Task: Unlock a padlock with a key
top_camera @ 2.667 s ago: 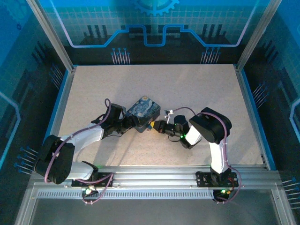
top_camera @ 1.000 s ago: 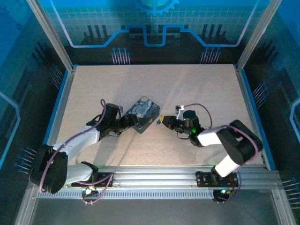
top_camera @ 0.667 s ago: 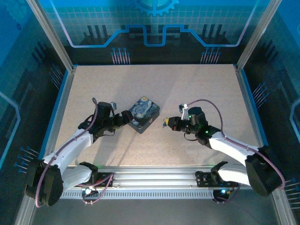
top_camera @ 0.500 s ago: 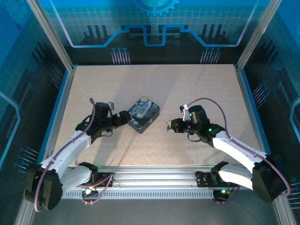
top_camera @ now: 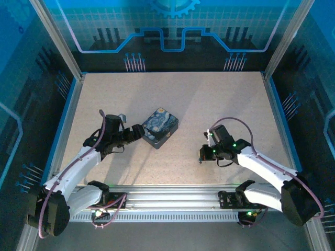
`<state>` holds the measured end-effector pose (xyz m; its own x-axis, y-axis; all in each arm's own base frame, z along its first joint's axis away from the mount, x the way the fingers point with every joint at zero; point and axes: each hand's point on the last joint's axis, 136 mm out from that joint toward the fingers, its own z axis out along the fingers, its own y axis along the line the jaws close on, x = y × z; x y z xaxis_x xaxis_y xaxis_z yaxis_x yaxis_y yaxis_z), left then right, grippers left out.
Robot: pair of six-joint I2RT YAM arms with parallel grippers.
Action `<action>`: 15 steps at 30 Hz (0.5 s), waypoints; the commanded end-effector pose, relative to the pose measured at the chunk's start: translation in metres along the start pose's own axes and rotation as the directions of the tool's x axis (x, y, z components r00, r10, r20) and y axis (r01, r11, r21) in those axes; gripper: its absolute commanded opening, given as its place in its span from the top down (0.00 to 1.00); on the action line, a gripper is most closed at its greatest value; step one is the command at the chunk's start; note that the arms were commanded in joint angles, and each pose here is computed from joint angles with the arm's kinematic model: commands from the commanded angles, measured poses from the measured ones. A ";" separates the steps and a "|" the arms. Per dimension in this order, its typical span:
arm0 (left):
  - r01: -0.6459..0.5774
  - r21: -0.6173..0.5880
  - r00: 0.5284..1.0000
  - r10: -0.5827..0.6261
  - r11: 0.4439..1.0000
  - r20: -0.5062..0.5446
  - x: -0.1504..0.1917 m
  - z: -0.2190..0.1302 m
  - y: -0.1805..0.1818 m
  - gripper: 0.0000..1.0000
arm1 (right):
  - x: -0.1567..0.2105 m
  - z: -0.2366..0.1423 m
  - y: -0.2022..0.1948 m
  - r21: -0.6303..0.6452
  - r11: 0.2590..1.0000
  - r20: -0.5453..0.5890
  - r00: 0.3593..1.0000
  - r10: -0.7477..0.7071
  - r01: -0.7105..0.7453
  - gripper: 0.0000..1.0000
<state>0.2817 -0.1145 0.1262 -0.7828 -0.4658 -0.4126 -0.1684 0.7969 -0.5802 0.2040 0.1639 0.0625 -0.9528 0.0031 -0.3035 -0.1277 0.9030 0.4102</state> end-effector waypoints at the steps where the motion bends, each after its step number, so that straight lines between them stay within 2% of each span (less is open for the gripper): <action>1: -0.019 -0.021 1.000 0.019 1.000 0.008 -0.005 -0.003 0.003 0.11 | 0.010 0.008 -0.015 0.058 0.998 -0.054 0.999 -0.003 0.006 1.00; 15: -0.008 -0.029 1.000 0.008 1.000 -0.003 -0.006 0.000 0.003 0.11 | 0.004 0.035 -0.012 0.041 0.999 -0.116 0.993 -0.012 0.017 0.98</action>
<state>0.2822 -0.1137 0.1204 -0.7890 -0.4654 -0.4011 -0.1823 0.8007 -0.5706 0.2066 0.1666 0.0275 -0.9765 -0.0500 -0.2098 -0.1254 0.9230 0.3637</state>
